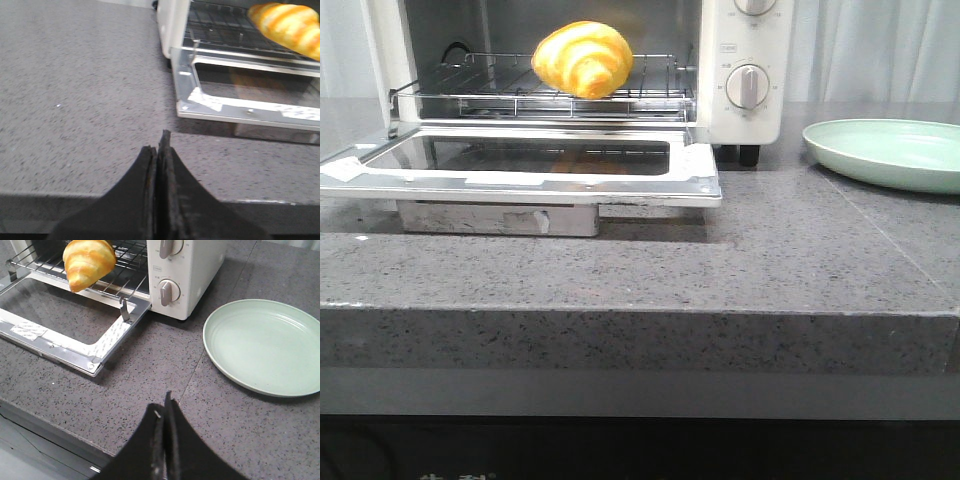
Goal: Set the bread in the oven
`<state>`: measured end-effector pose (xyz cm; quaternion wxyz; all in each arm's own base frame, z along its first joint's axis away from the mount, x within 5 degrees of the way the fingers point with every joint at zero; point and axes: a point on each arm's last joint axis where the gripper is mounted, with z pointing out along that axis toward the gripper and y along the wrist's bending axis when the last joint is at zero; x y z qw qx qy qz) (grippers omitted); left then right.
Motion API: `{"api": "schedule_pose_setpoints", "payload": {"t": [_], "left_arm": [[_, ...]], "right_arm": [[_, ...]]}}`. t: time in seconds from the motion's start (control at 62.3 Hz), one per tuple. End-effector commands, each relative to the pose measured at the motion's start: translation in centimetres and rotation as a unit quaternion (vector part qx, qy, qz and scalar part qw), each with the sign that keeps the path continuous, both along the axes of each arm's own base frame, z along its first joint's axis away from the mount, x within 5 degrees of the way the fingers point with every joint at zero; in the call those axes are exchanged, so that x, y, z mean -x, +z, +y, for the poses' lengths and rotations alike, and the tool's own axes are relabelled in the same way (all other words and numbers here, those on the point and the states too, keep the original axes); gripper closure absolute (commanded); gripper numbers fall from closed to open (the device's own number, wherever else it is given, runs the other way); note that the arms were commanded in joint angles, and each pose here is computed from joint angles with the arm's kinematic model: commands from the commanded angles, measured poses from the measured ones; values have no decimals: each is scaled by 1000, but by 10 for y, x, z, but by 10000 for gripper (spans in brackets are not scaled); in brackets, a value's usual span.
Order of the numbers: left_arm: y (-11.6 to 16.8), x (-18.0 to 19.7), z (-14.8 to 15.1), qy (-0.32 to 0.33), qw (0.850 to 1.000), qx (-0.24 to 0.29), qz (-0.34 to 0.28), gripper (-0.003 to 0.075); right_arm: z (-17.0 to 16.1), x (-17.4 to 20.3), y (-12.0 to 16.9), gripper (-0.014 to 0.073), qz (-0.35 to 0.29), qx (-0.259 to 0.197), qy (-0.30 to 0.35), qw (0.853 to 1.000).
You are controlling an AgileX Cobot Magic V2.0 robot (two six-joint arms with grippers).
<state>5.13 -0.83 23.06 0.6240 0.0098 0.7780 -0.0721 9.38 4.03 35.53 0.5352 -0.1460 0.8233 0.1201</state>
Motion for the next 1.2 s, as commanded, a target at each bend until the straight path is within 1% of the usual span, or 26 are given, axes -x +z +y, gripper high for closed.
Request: {"api": "schedule_pose_setpoints", "payload": {"t": [0.0, 0.144, 0.257, 0.289, 0.385, 0.802, 0.947, 1.187], "left_arm": [[3, 0, 2, 15, 997, 24, -75, 738], [-18, -2, 3, 24, 992, 29, -121, 738], [-26, -4, 5, 31, 987, 32, -154, 738], [-27, -4, 4, 30, 988, 26, -147, 738], [-25, -3, 5, 30, 987, 14, -160, 738], [-25, -4, 5, 32, 986, 15, -161, 738], [-24, -3, 5, 30, 985, -6, -168, 738], [-24, -3, 5, 29, 985, -20, -168, 738]], "right_arm": [[0, -1, 15, 665, -49, -16, 1, 999], [0, -1, 15, 665, -49, -16, 1, 999], [0, -1, 15, 665, -49, -16, 1, 999], [0, -1, 15, 665, -50, -16, 1, 999], [0, -1, 15, 665, -50, -16, 1, 999], [0, -1, 15, 665, -50, -16, 1, 999], [0, -1, 15, 665, -50, -16, 1, 999], [0, -1, 15, 665, -50, -16, 1, 999]]}}
